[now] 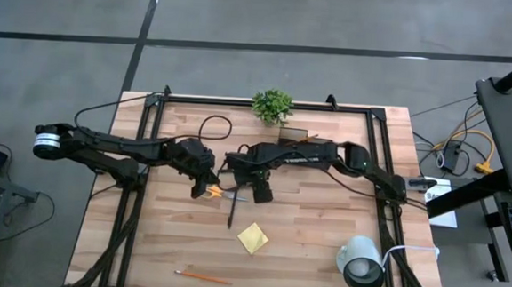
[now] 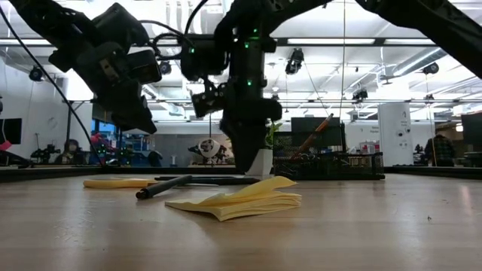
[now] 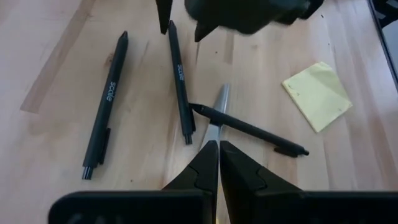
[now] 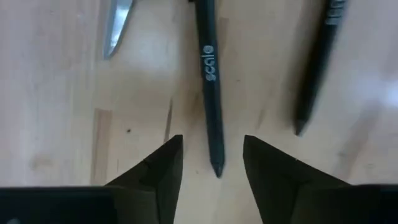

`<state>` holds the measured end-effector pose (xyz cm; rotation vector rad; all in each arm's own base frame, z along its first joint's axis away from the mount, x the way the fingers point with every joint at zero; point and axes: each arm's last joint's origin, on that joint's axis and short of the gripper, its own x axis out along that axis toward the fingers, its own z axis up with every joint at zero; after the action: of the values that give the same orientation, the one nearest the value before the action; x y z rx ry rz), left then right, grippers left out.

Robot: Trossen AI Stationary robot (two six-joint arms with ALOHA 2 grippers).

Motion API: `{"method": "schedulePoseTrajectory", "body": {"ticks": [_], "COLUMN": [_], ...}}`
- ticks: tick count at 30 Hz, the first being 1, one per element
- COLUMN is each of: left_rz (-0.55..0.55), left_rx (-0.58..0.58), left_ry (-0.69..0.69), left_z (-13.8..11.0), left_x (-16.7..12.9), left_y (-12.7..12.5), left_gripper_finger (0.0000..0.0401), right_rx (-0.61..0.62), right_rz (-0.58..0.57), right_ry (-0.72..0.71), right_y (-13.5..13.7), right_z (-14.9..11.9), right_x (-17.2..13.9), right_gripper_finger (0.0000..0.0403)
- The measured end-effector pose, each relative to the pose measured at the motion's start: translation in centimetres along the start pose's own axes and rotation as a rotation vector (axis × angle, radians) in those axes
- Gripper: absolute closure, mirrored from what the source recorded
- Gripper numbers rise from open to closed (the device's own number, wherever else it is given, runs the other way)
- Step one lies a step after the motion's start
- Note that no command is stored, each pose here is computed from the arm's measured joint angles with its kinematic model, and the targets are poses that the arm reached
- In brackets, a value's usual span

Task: Pick and place office supplies into organizer
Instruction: Put the middle black pen into the desk organizer

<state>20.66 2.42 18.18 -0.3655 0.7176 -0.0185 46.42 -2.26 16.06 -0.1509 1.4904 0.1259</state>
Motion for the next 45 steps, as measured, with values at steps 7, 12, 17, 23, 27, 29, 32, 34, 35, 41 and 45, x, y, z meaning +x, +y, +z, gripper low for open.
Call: {"method": "schedulePoseTrajectory", "body": {"ticks": [7, 12, 17, 23, 27, 29, 32, 34, 35, 41, 45], "left_rz": [-0.001, -0.002, -0.003, -0.003, 0.003, 0.018, 0.057, 0.112, 0.147, 0.230, 0.225], "left_rx": [0.001, 0.002, 0.003, 0.003, 0.006, 0.012, 0.023, 0.032, 0.033, 0.036, 0.037], "left_ry": [-0.002, -0.003, -0.007, -0.008, -0.025, -0.054, -0.114, -0.153, -0.173, -0.292, -0.338], "left_z": [0.0, 0.0, 0.1, 0.1, 0.2, 0.4, 0.8, 0.9, 1.0, 1.4, 1.6], "left_x": [0.0, 0.0, 0.0, 0.0, -0.3, -0.8, -1.7, -2.4, -2.8, -4.9, -5.8], "left_y": [0.0, 0.0, 0.0, 0.0, -0.1, -0.2, -0.4, -0.5, -0.4, -0.7, -0.9], "left_gripper_finger": [0.0401, 0.0401, 0.0401, 0.0401, 0.0401, 0.0401, 0.0401, 0.0401, 0.0401, 0.0401, 0.0401], "right_rx": [-0.036, -0.028, -0.030, 0.028, 0.096, 0.135, 0.190, 0.212, 0.221, 0.345, 0.407], "right_rz": [0.014, 0.021, 0.022, 0.015, -0.027, -0.053, -0.079, -0.101, -0.116, -0.221, -0.290], "right_ry": [0.036, 0.047, 0.050, 0.043, -0.039, -0.067, -0.124, -0.134, -0.142, -0.206, -0.238], "right_y": [0.0, -0.1, -0.1, -0.1, -0.5, -0.6, -0.8, -0.7, -0.8, -0.8, -0.7], "right_z": [0.0, -0.1, -0.1, -0.1, 0.5, 0.6, 0.8, 0.7, 0.7, -0.1, -0.9], "right_x": [2.0, 2.2, 2.2, 2.1, 1.6, 0.9, -0.7, -1.4, -1.8, -5.7, -8.2], "right_gripper_finger": [0.0280, 0.0334, 0.0382, 0.0386, 0.0387, 0.0388, 0.0388, 0.0389, 0.0389, 0.0389, 0.0389]}}
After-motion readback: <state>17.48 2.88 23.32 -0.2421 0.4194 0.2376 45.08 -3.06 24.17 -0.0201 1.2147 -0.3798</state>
